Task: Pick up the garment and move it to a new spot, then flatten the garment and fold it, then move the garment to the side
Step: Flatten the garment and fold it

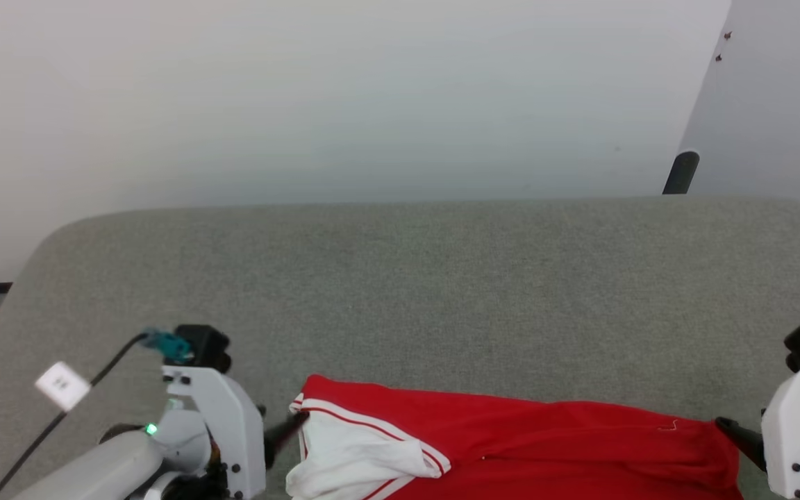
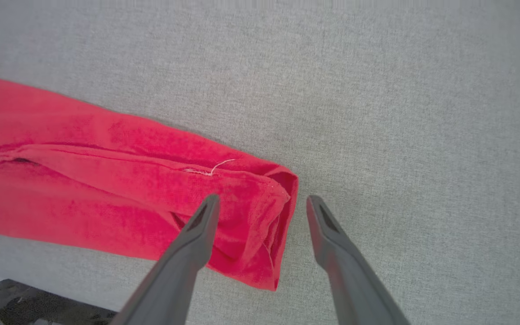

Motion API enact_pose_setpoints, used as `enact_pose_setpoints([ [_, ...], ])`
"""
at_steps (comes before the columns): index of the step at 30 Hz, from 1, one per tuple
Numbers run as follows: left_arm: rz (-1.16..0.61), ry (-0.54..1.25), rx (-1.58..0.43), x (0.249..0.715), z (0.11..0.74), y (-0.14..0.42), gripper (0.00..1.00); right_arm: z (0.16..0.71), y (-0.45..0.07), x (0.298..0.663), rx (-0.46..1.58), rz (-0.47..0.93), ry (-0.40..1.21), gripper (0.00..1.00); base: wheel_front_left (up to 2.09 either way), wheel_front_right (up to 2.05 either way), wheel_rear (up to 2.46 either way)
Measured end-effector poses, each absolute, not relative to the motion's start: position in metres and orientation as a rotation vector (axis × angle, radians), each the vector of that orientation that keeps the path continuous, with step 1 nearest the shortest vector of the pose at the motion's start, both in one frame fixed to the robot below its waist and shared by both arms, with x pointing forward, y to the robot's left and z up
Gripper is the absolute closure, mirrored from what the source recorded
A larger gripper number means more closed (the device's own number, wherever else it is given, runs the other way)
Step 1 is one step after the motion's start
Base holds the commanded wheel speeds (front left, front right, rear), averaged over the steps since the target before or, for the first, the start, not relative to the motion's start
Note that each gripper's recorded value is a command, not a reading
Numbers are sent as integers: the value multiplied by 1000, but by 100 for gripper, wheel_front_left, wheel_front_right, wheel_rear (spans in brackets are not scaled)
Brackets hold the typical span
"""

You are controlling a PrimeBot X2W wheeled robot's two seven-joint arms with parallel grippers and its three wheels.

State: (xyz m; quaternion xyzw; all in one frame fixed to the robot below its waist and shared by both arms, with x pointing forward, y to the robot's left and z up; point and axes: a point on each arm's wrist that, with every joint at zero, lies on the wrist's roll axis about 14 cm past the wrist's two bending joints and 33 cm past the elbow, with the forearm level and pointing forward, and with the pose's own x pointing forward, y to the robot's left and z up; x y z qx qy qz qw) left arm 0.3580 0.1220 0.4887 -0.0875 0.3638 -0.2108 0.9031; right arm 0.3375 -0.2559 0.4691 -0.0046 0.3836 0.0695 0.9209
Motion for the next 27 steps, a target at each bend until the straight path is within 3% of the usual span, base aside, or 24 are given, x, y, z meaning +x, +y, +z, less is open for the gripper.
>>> enact_pose_setpoints([
  [10, -314, 345, -204, 370, 516, 158, 0, 482, -270, 340, 50, 59, 587, 0, 0, 0, 0],
  [14, -265, 223, -225, 369, 522, 173, 0, 470, -274, 335, 67, 38, 617, 0, 0, 0, 0],
  [27, -53, 85, -260, 363, 517, 229, 0, 431, -274, 327, 117, 21, 802, 0, 0, 0, 0],
])
